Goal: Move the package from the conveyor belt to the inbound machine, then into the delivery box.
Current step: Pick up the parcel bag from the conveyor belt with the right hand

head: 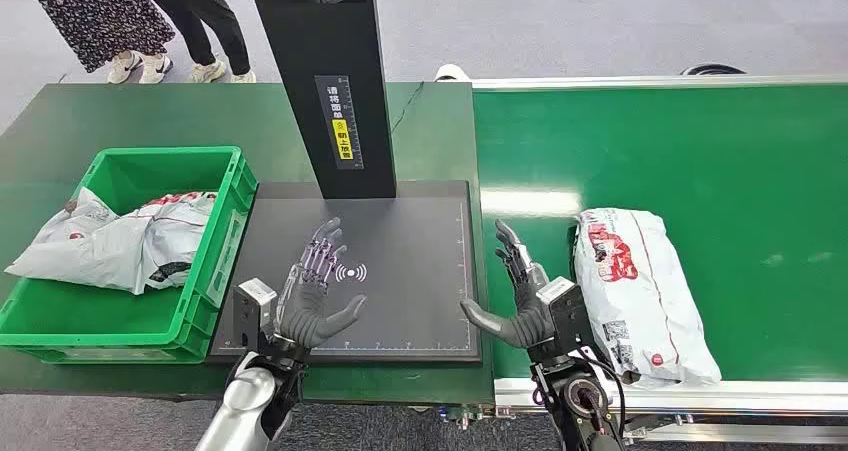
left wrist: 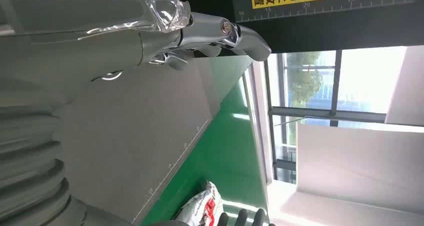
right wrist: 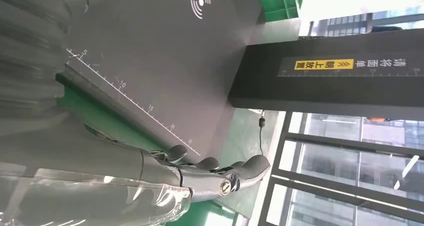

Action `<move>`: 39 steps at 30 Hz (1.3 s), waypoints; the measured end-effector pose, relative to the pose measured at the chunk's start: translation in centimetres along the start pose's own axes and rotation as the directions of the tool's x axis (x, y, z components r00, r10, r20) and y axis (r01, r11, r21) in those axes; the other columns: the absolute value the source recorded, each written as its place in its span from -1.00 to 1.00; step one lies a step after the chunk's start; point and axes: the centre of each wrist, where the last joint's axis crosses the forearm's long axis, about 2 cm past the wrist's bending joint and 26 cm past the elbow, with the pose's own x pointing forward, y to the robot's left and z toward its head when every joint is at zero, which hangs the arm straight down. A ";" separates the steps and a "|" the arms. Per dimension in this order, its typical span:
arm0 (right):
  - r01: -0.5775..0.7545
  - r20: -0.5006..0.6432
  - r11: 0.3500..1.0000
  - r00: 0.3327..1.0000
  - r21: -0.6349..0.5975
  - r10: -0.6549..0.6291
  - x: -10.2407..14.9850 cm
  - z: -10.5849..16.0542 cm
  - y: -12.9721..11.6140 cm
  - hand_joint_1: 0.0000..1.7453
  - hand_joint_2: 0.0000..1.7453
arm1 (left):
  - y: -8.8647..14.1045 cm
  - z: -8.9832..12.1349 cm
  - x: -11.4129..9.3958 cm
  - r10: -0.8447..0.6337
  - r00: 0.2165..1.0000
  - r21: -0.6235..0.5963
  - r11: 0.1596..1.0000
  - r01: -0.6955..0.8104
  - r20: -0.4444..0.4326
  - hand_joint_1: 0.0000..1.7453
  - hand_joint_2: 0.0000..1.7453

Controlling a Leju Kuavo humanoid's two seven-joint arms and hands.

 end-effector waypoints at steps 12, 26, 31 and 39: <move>-0.745 -0.283 0.664 0.651 -0.065 0.704 1.7 -1.0 -6.3 -1.00 1.00 | 0.4 0.7 0.4 -0.021 1.000 0.021 1.000 0.021 -0.002 -1.00 1.00; -0.800 -0.437 0.595 0.509 0.078 0.741 1.0 -1.3 -9.4 -1.00 1.00 | 1.1 1.0 0.6 -0.028 1.000 0.036 0.999 0.028 0.002 -1.00 1.00; -0.800 -0.445 0.594 0.502 0.088 0.742 0.7 -1.2 -9.6 -1.00 1.00 | 1.1 1.0 0.6 -0.029 1.000 0.036 0.999 0.029 0.002 -1.00 1.00; -0.795 -0.509 0.588 0.447 0.151 0.736 0.3 -1.0 -9.7 -1.00 1.00 | 1.1 1.0 0.6 -0.029 1.000 0.036 0.999 0.029 -0.004 -1.00 1.00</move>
